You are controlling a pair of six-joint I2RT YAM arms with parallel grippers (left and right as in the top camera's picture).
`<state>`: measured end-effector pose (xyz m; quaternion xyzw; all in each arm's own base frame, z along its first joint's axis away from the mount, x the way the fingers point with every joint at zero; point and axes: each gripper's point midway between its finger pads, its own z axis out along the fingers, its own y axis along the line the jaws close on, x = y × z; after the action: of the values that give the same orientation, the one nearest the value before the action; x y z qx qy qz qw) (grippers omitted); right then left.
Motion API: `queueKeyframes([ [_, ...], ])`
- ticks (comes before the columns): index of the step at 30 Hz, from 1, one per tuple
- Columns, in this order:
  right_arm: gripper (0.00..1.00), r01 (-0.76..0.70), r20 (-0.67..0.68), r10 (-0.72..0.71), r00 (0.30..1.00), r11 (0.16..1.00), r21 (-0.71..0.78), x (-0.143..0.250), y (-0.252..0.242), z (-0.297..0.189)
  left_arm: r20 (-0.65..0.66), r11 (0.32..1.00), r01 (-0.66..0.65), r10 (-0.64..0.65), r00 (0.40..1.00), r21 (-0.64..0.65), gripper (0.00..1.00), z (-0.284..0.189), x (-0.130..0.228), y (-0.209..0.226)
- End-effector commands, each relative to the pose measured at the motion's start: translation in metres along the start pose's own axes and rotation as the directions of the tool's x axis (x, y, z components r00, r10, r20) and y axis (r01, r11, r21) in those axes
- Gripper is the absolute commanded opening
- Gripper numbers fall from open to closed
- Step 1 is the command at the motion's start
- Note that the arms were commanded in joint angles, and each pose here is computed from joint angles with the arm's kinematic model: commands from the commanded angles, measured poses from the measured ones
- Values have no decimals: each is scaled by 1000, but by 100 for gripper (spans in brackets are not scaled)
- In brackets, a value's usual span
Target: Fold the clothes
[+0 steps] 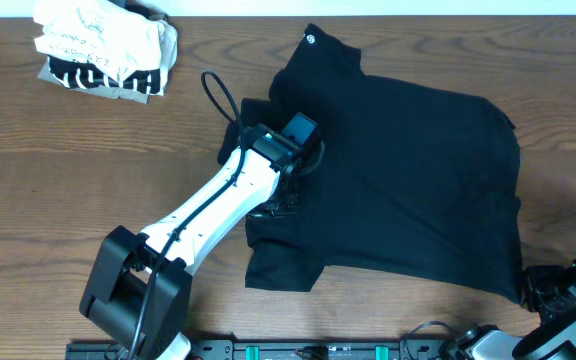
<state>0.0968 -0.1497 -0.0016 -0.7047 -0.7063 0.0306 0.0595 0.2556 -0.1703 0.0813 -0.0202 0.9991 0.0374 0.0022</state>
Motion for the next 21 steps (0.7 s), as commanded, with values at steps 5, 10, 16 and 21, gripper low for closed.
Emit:
queueKeyframes([
  [5, 6, 2, -47, -5, 999, 997, -79, 0, 12, -26, 3, 1000, 1, -1, 1000, -13, 13, -3, 1, 6],
  [10, 12, 24, -23, -27, 999, 995, -97, -1, 12, -44, 74, 1000, 16, -18, 997, 24, 12, -25, -2, 9],
  [16, 86, 158, -54, -174, 983, 963, -216, 16, 25, -57, 155, 994, 92, -100, 983, 57, 23, -57, 2, 23],
  [21, 99, 171, -102, -197, 975, 961, -220, 28, 21, -57, 72, 987, 160, -159, 985, -7, 28, -55, 26, 40],
])
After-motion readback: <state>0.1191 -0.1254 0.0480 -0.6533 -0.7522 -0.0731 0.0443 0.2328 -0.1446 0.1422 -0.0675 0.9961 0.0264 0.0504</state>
